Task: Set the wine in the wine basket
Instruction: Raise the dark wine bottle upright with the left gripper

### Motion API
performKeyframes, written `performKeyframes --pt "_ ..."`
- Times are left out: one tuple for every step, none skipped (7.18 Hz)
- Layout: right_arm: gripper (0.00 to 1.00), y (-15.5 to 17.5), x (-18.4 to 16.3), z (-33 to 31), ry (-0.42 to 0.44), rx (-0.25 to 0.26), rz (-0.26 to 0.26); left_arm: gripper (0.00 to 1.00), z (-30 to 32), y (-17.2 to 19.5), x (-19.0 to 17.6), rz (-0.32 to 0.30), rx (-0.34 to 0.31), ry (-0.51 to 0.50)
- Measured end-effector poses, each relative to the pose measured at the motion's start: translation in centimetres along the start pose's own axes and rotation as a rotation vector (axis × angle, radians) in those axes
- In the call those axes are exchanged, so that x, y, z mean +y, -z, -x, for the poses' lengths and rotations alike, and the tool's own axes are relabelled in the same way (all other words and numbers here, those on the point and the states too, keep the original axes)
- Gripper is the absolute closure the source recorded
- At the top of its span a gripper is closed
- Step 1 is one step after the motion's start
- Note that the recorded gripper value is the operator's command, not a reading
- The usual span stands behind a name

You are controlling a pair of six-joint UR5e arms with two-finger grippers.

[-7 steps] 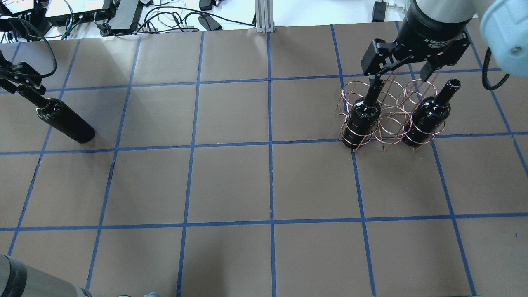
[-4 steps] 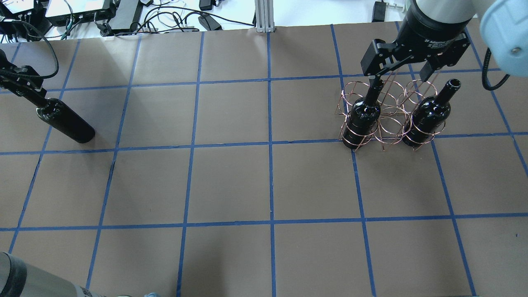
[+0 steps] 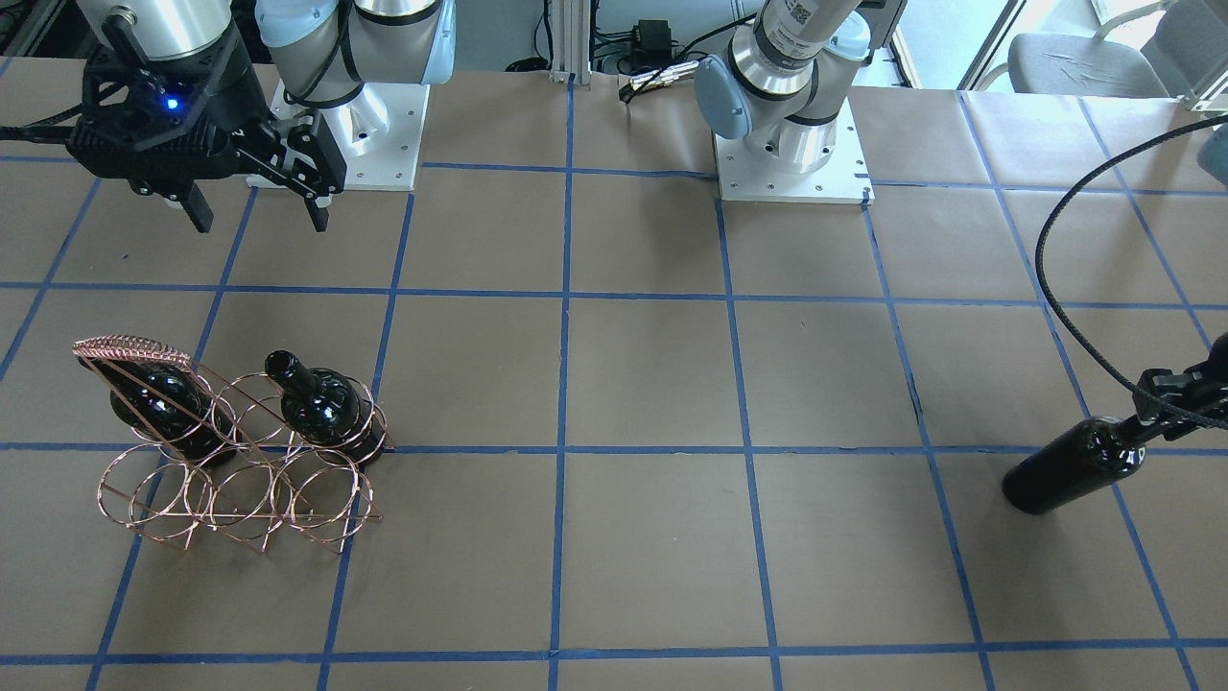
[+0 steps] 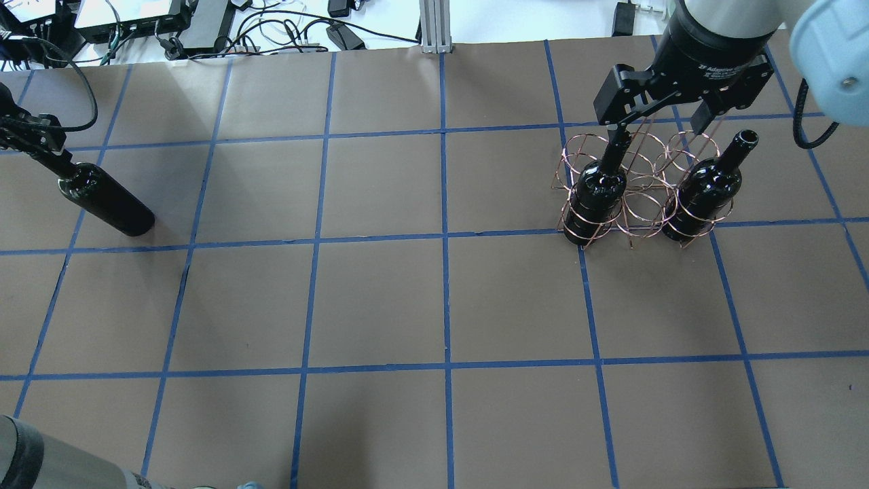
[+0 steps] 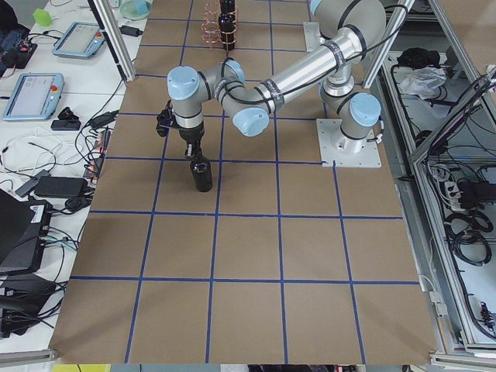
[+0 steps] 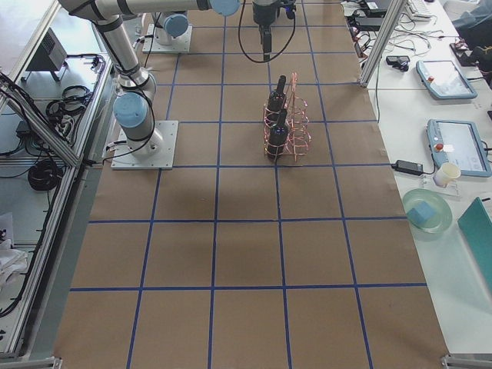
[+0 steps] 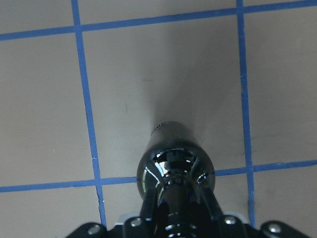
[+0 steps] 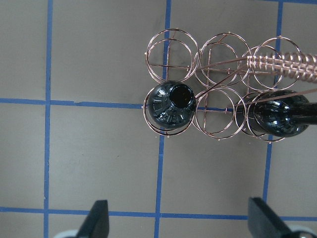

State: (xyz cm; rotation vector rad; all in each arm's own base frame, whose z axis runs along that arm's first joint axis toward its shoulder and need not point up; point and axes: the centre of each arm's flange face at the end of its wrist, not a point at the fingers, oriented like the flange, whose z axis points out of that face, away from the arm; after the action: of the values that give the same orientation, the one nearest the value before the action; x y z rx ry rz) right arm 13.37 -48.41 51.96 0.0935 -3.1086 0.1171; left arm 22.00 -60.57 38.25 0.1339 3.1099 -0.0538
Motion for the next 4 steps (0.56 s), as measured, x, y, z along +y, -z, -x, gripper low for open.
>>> performKeyframes --pt "0.00 0.0 0.0 0.0 0.000 0.000 0.000 1.00 -0.1 0.6 0.2 -0.004 -0.006 -0.001" --pt "0.00 0.0 0.0 0.0 0.000 0.000 0.000 1.00 -0.8 1.7 0.4 -0.010 -0.011 -0.004" --pt "0.00 0.0 0.0 0.0 0.000 0.000 0.000 1.00 -2.3 3.2 0.6 -0.015 -0.014 -0.016" --pt "0.00 0.0 0.0 0.0 0.000 0.000 0.000 1.00 -5.1 5.1 0.7 -0.020 -0.013 -0.026"
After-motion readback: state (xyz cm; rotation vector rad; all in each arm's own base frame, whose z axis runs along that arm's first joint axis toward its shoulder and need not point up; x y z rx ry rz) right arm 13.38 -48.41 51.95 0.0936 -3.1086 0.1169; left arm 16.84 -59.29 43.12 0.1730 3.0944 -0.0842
